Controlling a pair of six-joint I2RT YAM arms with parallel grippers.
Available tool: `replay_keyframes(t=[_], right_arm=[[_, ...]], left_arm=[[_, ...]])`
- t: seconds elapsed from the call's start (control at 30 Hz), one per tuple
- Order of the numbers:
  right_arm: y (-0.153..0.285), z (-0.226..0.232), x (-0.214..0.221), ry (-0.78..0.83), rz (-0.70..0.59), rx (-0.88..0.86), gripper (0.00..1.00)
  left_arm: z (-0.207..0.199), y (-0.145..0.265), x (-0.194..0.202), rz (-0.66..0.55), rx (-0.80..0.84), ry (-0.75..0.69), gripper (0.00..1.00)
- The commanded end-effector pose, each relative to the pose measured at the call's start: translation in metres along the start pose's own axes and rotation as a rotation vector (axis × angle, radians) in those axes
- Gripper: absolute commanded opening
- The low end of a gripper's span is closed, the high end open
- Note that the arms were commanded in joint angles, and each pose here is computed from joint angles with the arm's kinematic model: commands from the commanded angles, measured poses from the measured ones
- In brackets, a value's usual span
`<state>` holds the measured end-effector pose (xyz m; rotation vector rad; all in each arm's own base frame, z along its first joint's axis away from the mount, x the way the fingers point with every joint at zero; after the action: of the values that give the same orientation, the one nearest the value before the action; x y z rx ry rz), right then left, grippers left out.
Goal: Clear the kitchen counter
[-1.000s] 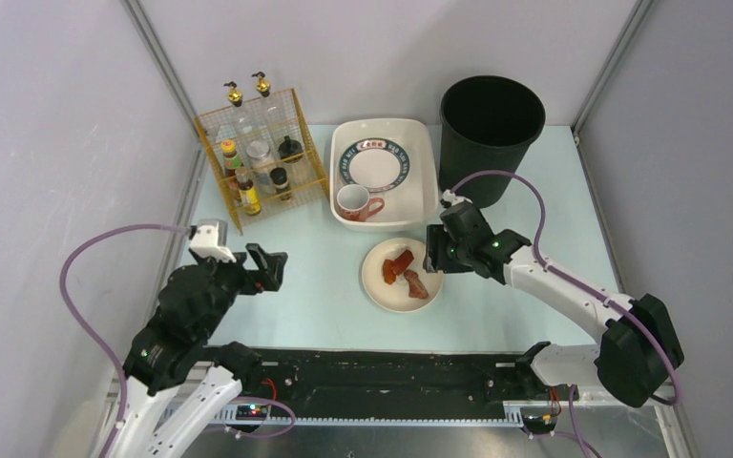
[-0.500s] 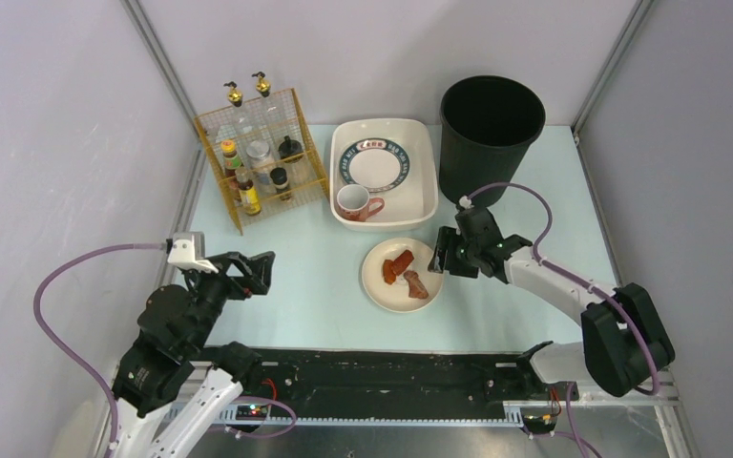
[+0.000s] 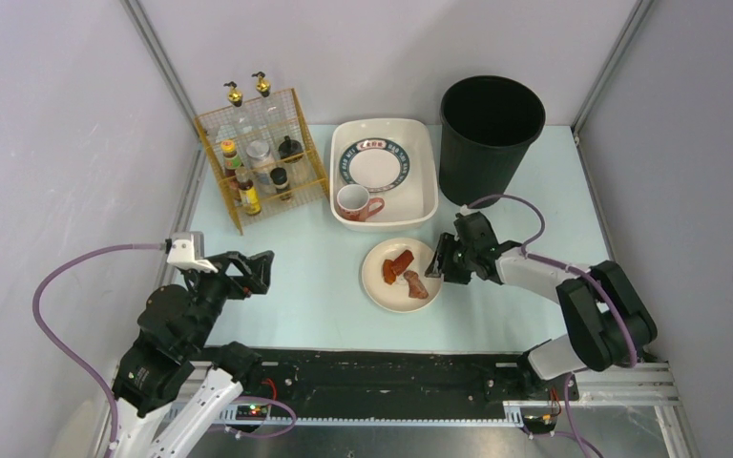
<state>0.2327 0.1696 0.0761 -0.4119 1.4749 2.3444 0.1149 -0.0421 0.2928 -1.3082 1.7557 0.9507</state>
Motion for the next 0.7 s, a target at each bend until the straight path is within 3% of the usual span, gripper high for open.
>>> replay_keyframes(t=[0.0,0.43,0.67], right_arm=[[-0.012,-0.001,0.004,-0.034,0.01,-0.027,0.49],[-0.011,-0.005,0.007,-0.026,0.002,-0.006,0.0],[0.011,0.005,0.003,0.03,-0.044,-0.031,0.0]], left_arm=[[-0.002,-0.004,-0.002,-0.017,-0.001,0.005,0.98],[-0.002,-0.003,-0.003,-0.021,0.002,0.007,0.98],[-0.001,-0.002,-0.003,-0.031,0.004,0.01,0.98]])
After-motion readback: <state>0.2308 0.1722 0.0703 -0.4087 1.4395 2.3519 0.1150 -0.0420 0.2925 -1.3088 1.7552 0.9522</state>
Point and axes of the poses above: each gripper's point midway between its finger pads, its own y axis back along the fingers, its own z axis along the line the jaws close on, x = y × z, the point moved 6 cm from there along y, back along the fingers, and after that the axes turned 8 degrees about y, right-handed, at the moved point
